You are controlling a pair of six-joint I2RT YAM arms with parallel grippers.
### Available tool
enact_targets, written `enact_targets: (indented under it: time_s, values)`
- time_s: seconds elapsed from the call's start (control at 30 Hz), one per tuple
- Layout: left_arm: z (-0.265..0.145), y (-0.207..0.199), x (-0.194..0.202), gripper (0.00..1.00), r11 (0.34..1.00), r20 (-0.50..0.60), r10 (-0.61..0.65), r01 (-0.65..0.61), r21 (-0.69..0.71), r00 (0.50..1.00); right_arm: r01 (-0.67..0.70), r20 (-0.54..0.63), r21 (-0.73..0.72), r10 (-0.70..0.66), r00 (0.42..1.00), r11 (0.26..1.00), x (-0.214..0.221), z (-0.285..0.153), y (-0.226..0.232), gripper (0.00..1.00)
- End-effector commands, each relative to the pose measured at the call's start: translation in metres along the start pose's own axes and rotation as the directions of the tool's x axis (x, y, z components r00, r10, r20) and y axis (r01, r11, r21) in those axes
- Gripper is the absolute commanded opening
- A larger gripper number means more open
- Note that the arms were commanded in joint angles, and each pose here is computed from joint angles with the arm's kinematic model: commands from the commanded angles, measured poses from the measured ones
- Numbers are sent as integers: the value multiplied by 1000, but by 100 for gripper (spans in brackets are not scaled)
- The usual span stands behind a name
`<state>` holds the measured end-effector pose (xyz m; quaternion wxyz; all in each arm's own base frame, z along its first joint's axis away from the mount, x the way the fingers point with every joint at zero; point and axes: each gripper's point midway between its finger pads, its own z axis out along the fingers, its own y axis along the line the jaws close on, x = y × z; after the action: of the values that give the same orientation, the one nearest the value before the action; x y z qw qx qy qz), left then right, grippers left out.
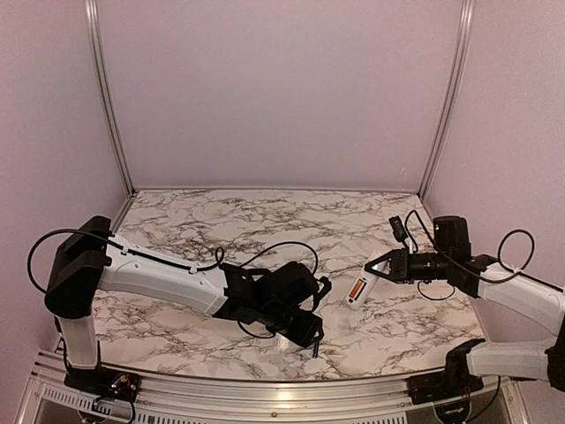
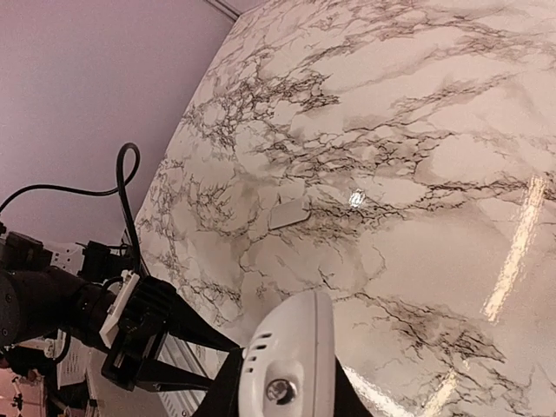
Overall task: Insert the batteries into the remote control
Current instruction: Pick up the battery from the corner of the board.
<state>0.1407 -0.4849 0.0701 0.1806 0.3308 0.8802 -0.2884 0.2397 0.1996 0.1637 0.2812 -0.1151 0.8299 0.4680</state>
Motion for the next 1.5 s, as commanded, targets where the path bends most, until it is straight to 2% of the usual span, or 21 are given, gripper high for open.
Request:
enact_targets:
  time_s: [0.0,0.27,0.7,0.9,1.07,1.17,1.27,1.37,1.47]
  values:
    - [13,-1,15,40,996,-74,11,-18,-90,997,-16,40,32,15,999,999,-12,-14,-8,0]
    - [27,6,26,39,962,-151,35,-75,-263,988,-21,43,15,20,999,1000,-14,-17,-9,0]
    - [49,12,41,33,954,-189,20,-76,-291,982,-24,39,8,24,999,1000,-9,-17,-9,0]
    - [51,23,46,18,937,-201,20,-88,-337,979,-36,29,9,36,999,999,-5,-15,-12,0]
    - [28,42,46,6,916,-191,26,-100,-389,981,-54,16,-41,55,998,998,0,-9,-11,0]
    - [6,52,37,3,921,-113,37,-78,-381,993,-65,-1,-115,65,998,991,6,3,-2,0]
    - [-27,50,13,0,944,47,39,-21,-330,998,-60,-29,-173,56,998,983,13,18,12,0]
    - [-66,43,-14,0,956,222,66,3,-294,973,-51,-42,-220,42,998,974,13,29,26,0]
    - [-95,34,-32,0,972,352,77,8,-235,933,-50,-54,-259,37,998,965,13,38,36,0]
